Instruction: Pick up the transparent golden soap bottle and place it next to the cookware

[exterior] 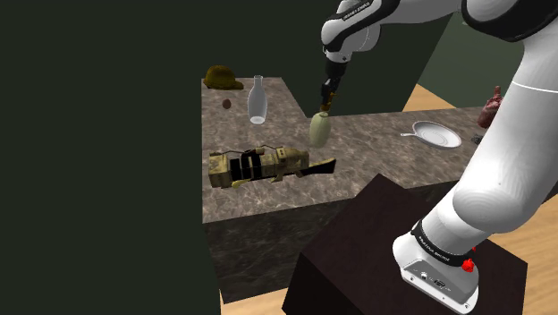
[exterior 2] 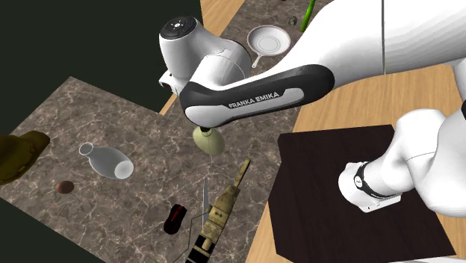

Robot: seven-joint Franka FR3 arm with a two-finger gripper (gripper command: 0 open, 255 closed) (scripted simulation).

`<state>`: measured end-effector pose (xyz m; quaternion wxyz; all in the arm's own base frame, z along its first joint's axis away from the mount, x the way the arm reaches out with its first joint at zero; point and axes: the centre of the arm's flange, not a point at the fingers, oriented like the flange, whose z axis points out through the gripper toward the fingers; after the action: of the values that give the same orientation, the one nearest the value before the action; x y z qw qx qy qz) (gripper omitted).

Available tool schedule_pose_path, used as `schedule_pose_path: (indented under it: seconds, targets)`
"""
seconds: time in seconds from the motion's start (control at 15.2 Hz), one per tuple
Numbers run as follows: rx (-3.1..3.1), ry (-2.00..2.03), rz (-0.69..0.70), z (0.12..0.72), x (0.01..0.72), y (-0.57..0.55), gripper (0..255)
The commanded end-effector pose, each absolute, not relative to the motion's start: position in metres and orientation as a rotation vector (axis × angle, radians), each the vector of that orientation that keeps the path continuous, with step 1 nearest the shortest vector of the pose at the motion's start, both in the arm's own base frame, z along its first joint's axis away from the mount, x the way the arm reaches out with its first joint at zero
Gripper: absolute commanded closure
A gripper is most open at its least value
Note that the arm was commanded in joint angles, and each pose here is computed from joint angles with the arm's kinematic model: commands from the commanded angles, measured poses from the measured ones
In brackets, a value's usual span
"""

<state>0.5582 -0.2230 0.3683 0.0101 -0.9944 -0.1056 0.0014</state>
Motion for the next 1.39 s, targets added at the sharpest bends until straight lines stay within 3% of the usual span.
schedule_pose_path:
  seconds: [0.0,1.32]
  targets:
    - [-3.104,-0.33,0.004,0.38,0.559,-0.223,255]
    - [-3.104,-0.33,0.004,0.485,0.559,-0.223,255]
